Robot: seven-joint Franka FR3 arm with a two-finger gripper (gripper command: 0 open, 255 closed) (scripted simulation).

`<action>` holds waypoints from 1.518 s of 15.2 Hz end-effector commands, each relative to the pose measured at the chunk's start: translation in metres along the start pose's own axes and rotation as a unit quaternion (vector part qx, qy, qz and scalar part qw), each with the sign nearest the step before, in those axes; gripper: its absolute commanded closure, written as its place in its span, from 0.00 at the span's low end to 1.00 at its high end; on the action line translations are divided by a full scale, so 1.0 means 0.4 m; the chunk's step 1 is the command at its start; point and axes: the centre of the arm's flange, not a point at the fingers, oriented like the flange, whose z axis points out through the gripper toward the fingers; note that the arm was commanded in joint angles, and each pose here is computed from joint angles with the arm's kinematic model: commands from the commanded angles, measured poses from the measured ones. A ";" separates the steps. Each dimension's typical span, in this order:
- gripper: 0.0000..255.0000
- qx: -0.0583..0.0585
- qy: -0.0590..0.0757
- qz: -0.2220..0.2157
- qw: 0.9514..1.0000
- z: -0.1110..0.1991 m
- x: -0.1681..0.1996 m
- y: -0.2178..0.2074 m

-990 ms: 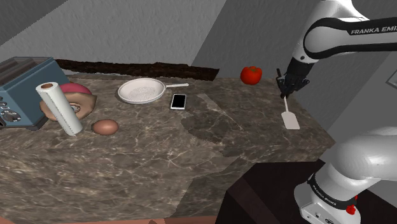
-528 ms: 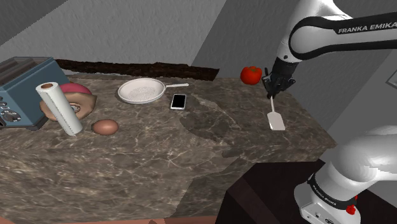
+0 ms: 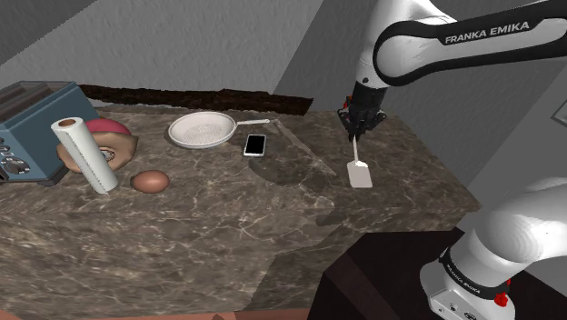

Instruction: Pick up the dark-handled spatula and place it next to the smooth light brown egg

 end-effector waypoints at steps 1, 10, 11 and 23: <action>1.00 0.000 0.000 0.001 1.000 0.002 0.003 -0.064; 1.00 0.000 0.000 0.001 1.000 0.000 -0.020 -0.360; 1.00 0.000 0.000 0.001 1.000 0.000 -0.022 -0.393; 1.00 0.000 0.000 0.001 1.000 -0.003 -0.052 -0.788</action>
